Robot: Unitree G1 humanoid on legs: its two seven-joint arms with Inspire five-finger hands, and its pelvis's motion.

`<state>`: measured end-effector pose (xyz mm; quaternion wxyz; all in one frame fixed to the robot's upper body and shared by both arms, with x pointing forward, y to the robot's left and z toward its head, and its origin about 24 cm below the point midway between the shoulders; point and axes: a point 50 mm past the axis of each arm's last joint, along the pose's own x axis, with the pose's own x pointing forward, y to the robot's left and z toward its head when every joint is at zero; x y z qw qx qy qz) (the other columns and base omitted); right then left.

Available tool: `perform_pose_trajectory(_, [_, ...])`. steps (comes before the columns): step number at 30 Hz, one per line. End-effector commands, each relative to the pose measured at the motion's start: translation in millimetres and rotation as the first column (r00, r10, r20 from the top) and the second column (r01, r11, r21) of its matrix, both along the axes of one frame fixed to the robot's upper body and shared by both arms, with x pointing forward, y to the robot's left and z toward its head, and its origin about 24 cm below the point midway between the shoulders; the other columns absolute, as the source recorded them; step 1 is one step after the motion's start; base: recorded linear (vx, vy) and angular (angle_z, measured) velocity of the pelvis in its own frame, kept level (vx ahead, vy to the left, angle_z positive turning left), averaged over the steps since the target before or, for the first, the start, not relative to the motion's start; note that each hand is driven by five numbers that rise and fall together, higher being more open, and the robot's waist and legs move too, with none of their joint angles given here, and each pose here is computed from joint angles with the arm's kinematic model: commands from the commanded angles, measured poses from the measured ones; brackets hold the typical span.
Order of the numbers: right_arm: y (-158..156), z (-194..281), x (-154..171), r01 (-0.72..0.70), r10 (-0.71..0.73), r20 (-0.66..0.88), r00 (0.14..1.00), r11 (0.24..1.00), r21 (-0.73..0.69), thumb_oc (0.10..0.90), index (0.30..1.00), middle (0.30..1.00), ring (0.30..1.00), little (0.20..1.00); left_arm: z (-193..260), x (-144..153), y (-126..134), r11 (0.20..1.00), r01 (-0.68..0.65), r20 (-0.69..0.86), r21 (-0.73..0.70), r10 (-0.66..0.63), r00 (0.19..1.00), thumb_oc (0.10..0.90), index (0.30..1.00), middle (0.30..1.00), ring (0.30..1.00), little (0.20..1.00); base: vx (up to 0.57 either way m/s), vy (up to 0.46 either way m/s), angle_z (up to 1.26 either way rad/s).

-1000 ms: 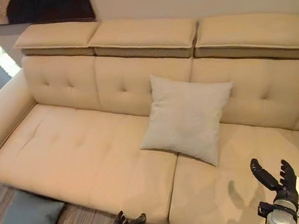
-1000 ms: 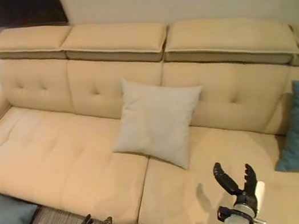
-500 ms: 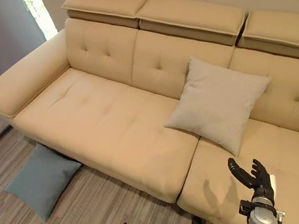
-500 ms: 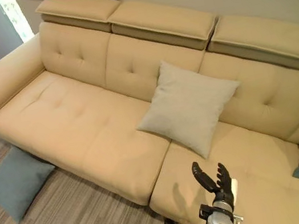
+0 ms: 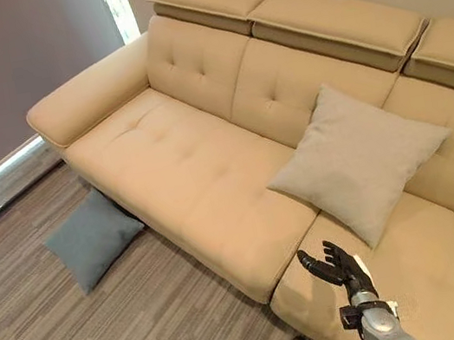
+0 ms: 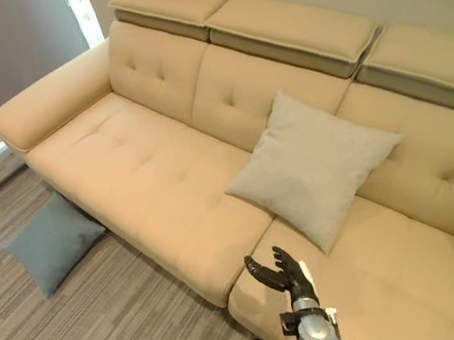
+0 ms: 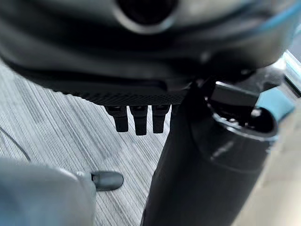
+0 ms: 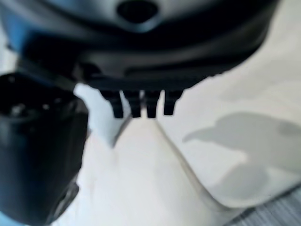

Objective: Pick up all the scattered cushions and arrange them neatly on the sofa.

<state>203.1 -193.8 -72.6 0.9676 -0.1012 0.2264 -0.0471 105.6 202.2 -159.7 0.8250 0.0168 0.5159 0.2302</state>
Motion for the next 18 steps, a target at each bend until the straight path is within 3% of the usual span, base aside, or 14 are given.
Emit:
perform_pose_trajectory(1, [14, 30, 24, -0.122, 0.126, 0.181, 0.975, 0.992, -0.033, 0.8, 0.9, 0.9, 0.9, 0.9, 1, 7, -5, 1.0, 0.026, 0.028, 0.002, -0.026, 0.999, 0.8, 0.9, 0.9, 0.9, 0.9, -0.15, -0.212, 0.52])
perform_pose_trajectory(7, [14, 26, 22, -0.246, 0.268, 0.117, 0.956, 0.954, -0.173, 0.8, 0.9, 0.9, 0.9, 0.9, 6, 26, -22, 0.998, 0.049, 0.109, -0.051, -0.043, 0.993, 0.8, 0.9, 0.9, 0.9, 0.9, -0.2, -0.197, 0.67])
perform_pose_trajectory(11, [14, 22, 15, -0.295, 0.318, 0.078, 0.945, 0.931, -0.214, 0.8, 0.9, 0.9, 0.9, 0.9, 1, 14, -27, 0.995, 0.064, 0.07, -0.071, -0.059, 0.996, 0.8, 0.9, 0.9, 0.9, 0.9, -0.11, -0.102, 0.62])
perform_pose_trajectory(18, [18, 15, 7, -0.345, 0.363, 0.037, 0.931, 0.909, -0.234, 0.8, 0.9, 0.9, 0.9, 0.9, -7, -4, -34, 0.978, 0.198, -0.039, -0.061, -0.201, 0.979, 0.8, 0.9, 0.9, 0.9, 0.9, -0.01, 0.035, 0.71])
